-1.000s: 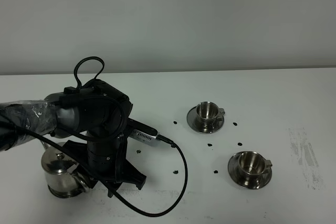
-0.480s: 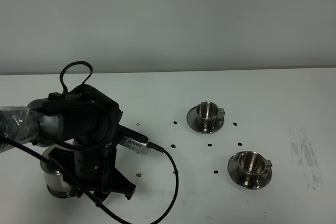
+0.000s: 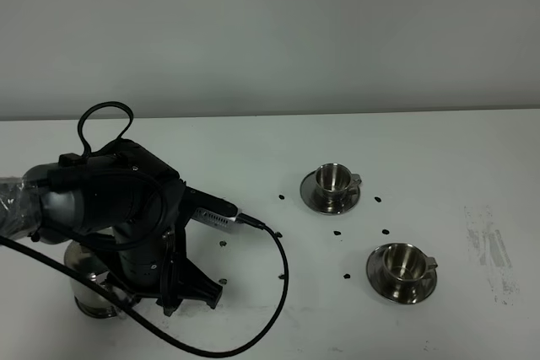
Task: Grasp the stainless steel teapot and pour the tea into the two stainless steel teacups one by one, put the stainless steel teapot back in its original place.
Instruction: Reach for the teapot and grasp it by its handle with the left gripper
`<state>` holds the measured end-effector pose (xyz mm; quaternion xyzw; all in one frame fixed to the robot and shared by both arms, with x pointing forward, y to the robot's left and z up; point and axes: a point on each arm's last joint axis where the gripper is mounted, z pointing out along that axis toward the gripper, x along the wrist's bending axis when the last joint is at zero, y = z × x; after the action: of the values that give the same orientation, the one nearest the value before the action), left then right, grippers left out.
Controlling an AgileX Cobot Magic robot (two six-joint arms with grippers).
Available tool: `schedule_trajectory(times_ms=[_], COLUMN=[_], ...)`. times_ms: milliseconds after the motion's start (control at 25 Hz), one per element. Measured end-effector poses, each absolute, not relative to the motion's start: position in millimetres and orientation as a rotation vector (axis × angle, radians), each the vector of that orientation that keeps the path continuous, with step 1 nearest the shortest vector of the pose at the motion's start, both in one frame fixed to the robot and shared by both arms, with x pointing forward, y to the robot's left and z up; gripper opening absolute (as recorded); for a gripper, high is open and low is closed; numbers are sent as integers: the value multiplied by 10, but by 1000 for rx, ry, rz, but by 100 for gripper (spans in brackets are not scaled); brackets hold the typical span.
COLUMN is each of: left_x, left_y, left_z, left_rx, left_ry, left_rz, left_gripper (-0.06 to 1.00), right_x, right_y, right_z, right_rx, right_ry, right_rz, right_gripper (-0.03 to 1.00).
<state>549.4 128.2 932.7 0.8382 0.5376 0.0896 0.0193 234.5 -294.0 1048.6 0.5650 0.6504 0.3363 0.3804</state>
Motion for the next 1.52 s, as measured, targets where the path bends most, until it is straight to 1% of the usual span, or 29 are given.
schedule_trajectory(times_ms=[200,400,680,960,1200,1520], left_x=[5493,5466,5474,5440,5422,5417], left_y=[1235,1267,1314,1346,1363,1410], left_z=[9189,9170,9179,9181,9183,9193], left_rx=[2629,2687,2717,2755,2771,2787], left_ry=[1639,1647,1665,1700,1725,1781], left_rz=[201,189,249,231,222,267], left_gripper=[44,41,40,40,40,40], right_x=[2345,2345,2345,2346,2330,2314], right_y=[-2940,-2940,-2940,-2934,-2927,-2923], right_z=[10486,10486,10486,10489,10634,10614], right_rx=[1442,1442,1442,1445,1403,1427], right_ry=[1661,1661,1661,1660,1577,1600], right_rz=[859,859,859,871,945,934], right_gripper=[43,43,43,43,43,43])
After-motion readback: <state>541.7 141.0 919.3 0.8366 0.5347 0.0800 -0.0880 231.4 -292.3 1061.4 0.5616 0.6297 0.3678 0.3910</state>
